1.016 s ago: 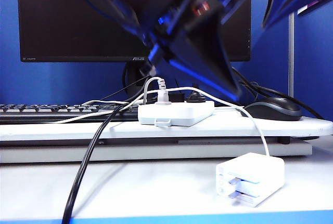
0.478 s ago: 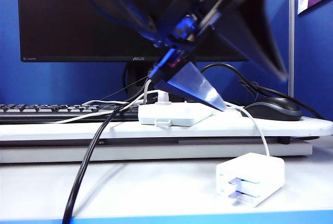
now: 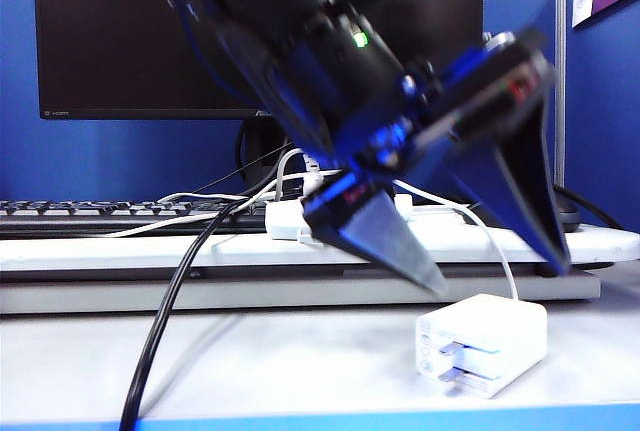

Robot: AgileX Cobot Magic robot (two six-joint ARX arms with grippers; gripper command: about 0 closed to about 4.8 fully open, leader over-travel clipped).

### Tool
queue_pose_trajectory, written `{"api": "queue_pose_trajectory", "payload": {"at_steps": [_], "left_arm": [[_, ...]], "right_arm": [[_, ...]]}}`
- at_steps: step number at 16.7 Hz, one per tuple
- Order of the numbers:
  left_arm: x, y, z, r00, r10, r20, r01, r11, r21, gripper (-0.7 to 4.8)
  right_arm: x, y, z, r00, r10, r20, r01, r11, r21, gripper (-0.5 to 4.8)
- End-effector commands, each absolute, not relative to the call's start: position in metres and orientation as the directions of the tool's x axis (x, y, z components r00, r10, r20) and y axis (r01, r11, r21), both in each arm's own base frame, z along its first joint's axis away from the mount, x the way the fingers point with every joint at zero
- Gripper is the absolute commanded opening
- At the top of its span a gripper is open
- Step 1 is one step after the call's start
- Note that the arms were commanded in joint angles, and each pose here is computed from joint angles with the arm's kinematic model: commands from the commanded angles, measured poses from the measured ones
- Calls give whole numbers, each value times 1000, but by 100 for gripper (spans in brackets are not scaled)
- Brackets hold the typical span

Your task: Unplug the white charger from the socket, then place it next to the socket.

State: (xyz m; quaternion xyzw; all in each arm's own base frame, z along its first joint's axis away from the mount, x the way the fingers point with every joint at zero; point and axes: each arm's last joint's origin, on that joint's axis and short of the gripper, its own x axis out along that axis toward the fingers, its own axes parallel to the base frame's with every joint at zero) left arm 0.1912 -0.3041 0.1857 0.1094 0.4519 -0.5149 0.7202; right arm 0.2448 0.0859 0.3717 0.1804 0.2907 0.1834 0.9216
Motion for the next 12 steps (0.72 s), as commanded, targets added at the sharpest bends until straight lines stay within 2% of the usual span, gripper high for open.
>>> {"api": "queue_pose_trajectory", "payload": {"at_steps": [1, 9, 10, 12], "left_arm": [[193, -309, 179, 64, -647, -760, 841, 445, -308, 479], [198, -318, 163, 98, -642, -760, 818, 487, -306, 479], [198, -318, 158, 99, -632, -768, 816, 494, -301, 442], [199, -318, 159, 107, -632, -767, 816, 497, -296, 276]], "right_arm": [[242, 85, 378, 779, 451, -437, -253, 862, 439, -5], [237, 84, 383, 781, 471, -410, -278, 850, 447, -5], [237, 84, 384, 782, 471, -408, -279, 850, 447, -5], [237, 84, 384, 780, 476, -406, -283, 848, 449, -5]]}}
